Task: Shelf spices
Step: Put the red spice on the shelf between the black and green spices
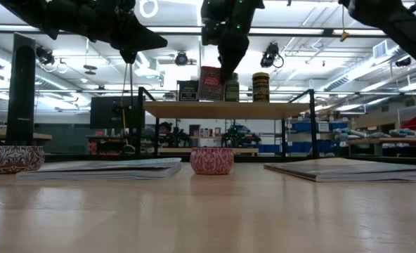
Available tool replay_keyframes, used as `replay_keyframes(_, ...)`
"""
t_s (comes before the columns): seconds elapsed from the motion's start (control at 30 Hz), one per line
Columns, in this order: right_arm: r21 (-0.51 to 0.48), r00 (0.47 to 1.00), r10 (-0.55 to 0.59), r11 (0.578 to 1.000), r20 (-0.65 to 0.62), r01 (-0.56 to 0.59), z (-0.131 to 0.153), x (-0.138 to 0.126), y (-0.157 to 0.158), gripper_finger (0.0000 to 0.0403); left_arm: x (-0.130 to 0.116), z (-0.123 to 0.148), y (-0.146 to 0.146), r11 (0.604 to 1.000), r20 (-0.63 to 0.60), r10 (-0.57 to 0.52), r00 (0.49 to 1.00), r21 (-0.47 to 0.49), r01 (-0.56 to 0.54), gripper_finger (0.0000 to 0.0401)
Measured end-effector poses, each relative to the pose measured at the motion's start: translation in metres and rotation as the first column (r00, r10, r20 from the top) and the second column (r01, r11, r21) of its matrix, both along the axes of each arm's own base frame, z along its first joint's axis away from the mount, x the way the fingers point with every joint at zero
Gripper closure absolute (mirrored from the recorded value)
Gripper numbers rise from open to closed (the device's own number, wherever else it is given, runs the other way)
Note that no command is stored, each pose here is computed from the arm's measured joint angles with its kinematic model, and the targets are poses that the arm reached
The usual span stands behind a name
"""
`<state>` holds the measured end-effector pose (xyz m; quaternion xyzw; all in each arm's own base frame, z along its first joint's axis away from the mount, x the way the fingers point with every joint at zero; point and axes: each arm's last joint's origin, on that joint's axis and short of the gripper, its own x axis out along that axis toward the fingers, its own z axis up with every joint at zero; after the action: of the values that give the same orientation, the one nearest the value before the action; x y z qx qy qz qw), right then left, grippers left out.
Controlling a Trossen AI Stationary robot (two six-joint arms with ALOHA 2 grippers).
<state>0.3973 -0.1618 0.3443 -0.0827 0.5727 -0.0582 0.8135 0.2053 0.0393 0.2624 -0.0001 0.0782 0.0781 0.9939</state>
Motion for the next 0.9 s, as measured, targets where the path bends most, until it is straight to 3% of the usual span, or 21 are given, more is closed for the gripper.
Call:
replay_keyframes(0.2, 0.001, 1.0, 0.006, 1.0, -0.009, -0.006, -0.003, 0.002, 0.001, 0.0194, 0.0, 0.0, 0.0, 1.0, 0.0, 0.0, 1.0, 0.002, 0.0, 0.04)
replay_keyframes(0.37, -0.019, 1.0, 0.016, 1.0, 0.023, -0.016, 0.002, 0.004, 0.005, 0.0125, 0.0, 0.0, 0.0, 1.0, 0.0, 0.0, 1.0, 0.003, 0.0, 0.04)
replay_keyframes(0.47, -0.031, 0.999, 0.029, 0.999, 0.039, -0.028, 0.004, 0.005, 0.008, 0.0105, 0.0, 0.0, 0.0, 1.0, -0.001, 0.0, 1.0, 0.003, 0.0, 0.04)
replay_keyframes(0.7, -0.141, 0.999, 0.045, 0.989, 0.028, -0.041, 0.011, 0.007, 0.016, 0.01, 0.0, 0.0, 0.0, 1.0, -0.001, 0.0, 1.0, 0.004, 0.0, 0.04)
replay_keyframes(0.9, -0.194, 0.989, 0.08, 0.979, 0.122, -0.055, 0.036, 0.001, 0.032, 0.0099, 0.0, 0.0, 0.0, 1.0, -0.001, 0.0, 1.0, 0.004, 0.0, 0.04)
